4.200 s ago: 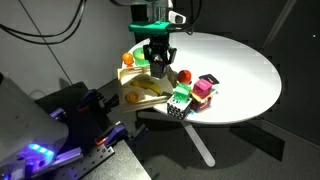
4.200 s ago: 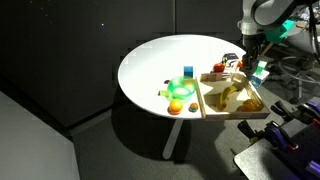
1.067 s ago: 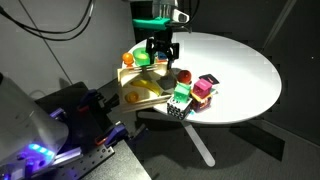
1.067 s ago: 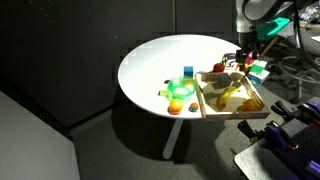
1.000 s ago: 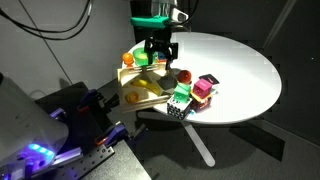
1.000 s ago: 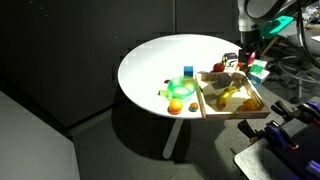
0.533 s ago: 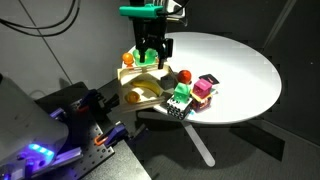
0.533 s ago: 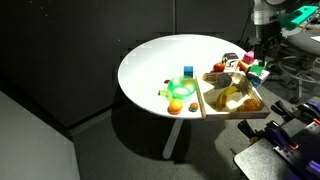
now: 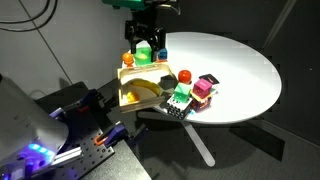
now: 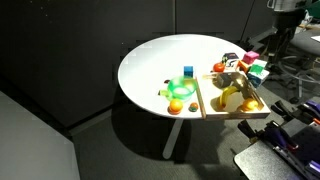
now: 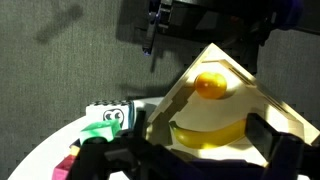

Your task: Put the grey block in the box

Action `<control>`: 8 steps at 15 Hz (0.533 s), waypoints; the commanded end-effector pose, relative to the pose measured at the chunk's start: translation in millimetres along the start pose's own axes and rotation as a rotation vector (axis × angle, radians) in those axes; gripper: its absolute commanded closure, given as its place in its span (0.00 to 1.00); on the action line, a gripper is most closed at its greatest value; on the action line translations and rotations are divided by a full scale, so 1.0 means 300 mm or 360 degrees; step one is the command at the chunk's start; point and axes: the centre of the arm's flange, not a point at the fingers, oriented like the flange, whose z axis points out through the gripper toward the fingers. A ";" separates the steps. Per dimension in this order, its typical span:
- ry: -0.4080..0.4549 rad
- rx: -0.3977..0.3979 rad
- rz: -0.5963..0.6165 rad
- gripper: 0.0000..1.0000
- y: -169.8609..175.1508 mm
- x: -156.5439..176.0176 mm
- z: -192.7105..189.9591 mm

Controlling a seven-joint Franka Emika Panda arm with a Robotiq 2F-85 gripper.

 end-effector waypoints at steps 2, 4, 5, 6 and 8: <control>0.0231 0.0044 0.0039 0.00 -0.010 -0.123 -0.065; 0.0298 0.0052 0.0083 0.00 -0.012 -0.148 -0.088; 0.0322 0.0059 0.0100 0.00 -0.013 -0.159 -0.096; 0.0342 0.0067 0.0111 0.00 -0.013 -0.168 -0.105; 0.0282 0.0046 0.0076 0.00 -0.010 -0.123 -0.096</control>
